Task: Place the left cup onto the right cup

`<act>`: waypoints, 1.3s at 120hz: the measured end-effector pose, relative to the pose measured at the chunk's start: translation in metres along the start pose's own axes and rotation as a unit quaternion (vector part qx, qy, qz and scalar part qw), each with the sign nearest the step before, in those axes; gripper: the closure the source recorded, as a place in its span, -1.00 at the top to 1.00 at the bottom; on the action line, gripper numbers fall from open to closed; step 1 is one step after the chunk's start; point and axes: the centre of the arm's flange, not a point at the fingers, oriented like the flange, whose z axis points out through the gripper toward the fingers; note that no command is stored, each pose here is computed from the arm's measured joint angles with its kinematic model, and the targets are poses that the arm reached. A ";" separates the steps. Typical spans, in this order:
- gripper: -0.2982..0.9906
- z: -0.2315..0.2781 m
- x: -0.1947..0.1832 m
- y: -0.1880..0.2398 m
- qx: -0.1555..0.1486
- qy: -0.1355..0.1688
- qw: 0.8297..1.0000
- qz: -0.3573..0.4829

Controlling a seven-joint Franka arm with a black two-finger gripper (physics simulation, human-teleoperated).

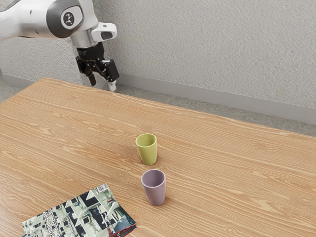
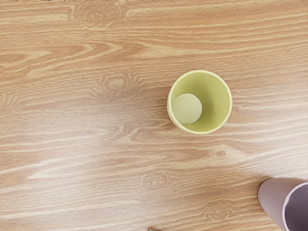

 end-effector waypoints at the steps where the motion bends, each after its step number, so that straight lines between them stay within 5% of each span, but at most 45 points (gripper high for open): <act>1: 0.53 0.000 0.000 0.000 0.000 0.000 1.000 0.000; 33: 0.54 0.010 0.004 -0.002 0.000 -0.004 1.000 0.005; 104: 0.54 0.192 0.061 0.009 -0.004 -0.064 0.998 0.010; 156: 0.54 0.272 0.080 0.014 0.001 -0.062 0.998 0.011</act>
